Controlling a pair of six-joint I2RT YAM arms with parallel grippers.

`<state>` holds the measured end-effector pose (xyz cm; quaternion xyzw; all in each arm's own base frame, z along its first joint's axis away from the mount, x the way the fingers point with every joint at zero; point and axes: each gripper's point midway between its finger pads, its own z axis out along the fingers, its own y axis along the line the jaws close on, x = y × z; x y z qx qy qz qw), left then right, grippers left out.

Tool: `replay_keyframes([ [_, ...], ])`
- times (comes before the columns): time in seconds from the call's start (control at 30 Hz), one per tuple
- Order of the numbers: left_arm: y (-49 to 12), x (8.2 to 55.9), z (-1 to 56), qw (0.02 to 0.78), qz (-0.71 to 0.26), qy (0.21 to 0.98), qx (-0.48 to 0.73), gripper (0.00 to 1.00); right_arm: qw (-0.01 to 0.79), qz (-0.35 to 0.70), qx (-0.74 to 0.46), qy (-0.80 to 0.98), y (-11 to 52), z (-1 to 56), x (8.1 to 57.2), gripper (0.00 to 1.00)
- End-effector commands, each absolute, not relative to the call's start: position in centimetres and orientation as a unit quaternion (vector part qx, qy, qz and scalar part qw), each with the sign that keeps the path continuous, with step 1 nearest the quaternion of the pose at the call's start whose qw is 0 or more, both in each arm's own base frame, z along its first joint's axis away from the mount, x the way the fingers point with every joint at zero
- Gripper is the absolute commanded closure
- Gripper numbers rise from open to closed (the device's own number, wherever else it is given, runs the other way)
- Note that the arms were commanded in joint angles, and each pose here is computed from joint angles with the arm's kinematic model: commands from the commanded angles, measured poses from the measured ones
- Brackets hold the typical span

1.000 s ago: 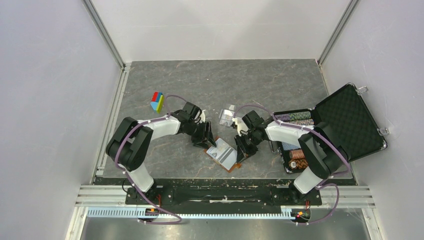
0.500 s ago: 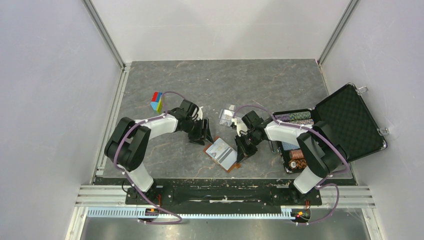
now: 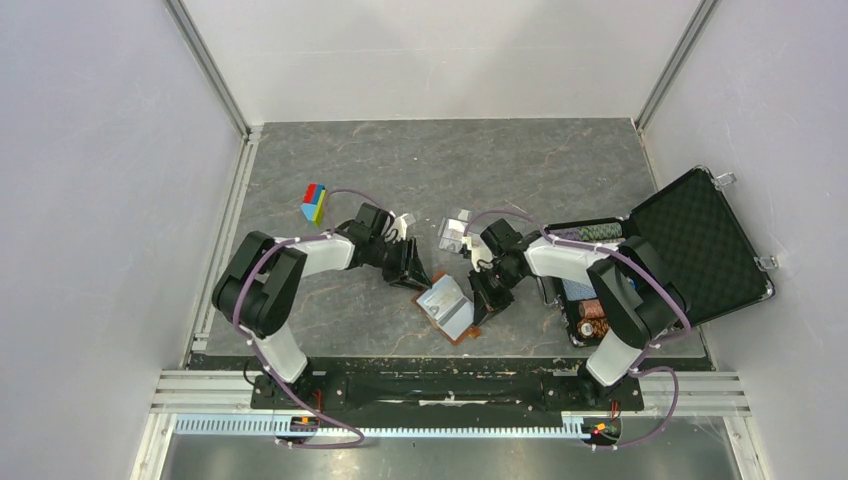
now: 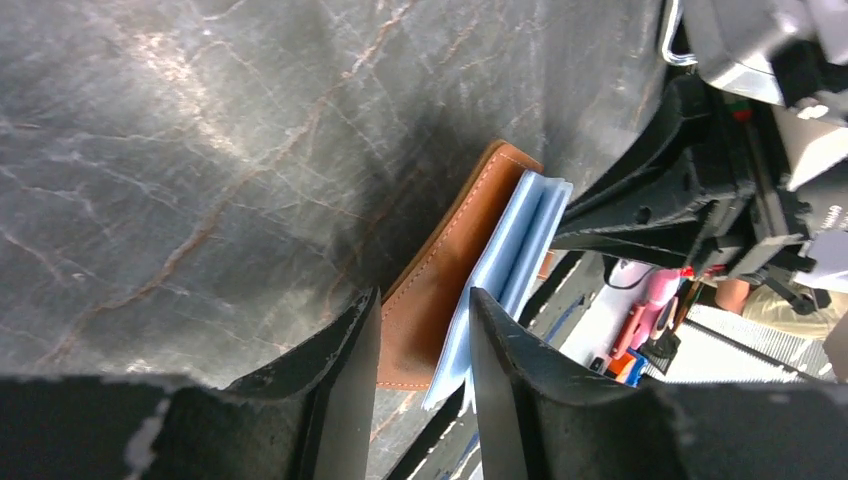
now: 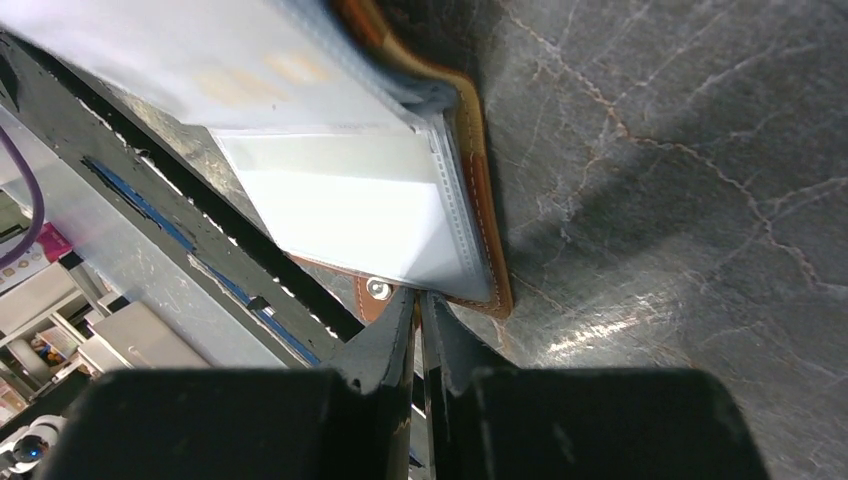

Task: Put the credit cards into the card holder
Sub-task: Close the card holder at the center of the board.

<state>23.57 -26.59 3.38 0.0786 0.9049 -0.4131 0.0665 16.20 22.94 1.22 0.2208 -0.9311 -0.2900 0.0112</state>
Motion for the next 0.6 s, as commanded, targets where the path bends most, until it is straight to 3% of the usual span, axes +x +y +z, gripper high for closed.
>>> replay_keyframes([
  [0.0, -28.7, 22.1, 8.2, 0.057, -0.490, 0.864, 0.106, 0.58, -0.039, -0.287, 0.241, -0.926, 24.2, 1.1, 19.0, 0.92],
  [0.27, -29.2, 20.9, 11.0, 0.056, -0.518, 0.846, 0.118, 0.58, -0.044, -0.289, 0.243, -0.925, 24.7, 1.2, 19.7, 0.92],
  [0.57, -31.7, 18.1, 9.5, 0.024, -0.510, 0.848, 0.144, 0.58, -0.052, -0.304, 0.236, -0.921, 25.4, 1.0, 20.1, 0.90],
])
